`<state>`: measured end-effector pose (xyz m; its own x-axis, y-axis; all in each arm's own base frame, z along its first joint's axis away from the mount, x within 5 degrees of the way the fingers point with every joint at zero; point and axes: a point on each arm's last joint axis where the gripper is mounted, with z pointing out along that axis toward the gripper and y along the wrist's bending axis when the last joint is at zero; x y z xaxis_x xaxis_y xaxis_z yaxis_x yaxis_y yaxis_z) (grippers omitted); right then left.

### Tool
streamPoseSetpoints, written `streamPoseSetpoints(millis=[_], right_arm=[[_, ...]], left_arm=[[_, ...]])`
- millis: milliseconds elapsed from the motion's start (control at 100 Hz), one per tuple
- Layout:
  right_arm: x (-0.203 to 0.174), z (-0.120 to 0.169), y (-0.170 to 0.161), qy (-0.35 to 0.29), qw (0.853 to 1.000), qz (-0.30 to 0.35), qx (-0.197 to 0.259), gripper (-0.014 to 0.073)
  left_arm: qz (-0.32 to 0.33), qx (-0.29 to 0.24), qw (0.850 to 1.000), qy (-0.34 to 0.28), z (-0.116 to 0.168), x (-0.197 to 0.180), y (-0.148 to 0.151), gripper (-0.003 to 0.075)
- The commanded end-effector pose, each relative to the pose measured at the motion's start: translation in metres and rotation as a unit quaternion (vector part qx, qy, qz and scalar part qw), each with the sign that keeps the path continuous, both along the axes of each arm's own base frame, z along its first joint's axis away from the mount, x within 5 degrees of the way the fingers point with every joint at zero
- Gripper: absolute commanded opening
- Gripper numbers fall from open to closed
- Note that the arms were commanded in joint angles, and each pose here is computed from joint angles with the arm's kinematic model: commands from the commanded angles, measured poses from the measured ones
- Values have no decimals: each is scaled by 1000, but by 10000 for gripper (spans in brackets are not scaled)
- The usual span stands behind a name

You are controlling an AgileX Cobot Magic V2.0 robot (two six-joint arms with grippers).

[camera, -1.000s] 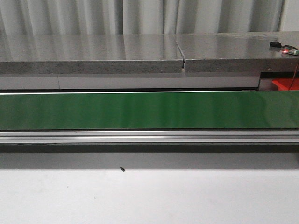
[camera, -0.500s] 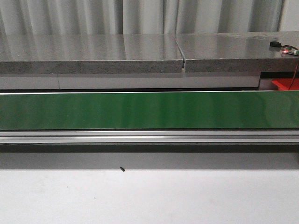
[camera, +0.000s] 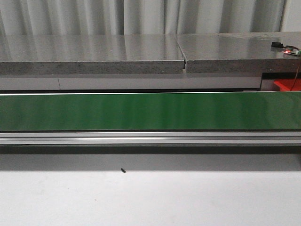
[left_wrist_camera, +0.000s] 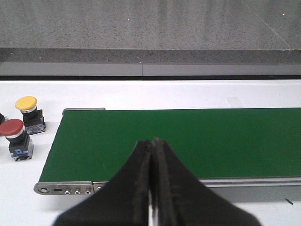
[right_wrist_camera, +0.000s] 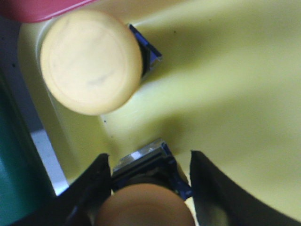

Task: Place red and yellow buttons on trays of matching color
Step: 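Carry the second yellow button with the right gripper into the yellow tray, then open the right gripper over the yellow tray and raise it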

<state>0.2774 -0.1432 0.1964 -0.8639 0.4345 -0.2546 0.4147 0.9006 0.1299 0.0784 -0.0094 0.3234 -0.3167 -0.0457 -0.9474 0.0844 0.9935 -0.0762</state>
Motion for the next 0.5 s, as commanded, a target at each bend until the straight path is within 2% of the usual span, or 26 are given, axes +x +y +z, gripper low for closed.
streamPoseSetpoints(millis=[0,490], right_arm=[[0,17,-3,-31,999,-8,-15,279],[-1,16,-3,-25,1000,-5,-14,296]], left_arm=[[1,-11,999,-44,14,2,0,-20],[1,-11,999,-44,14,2,0,-20]])
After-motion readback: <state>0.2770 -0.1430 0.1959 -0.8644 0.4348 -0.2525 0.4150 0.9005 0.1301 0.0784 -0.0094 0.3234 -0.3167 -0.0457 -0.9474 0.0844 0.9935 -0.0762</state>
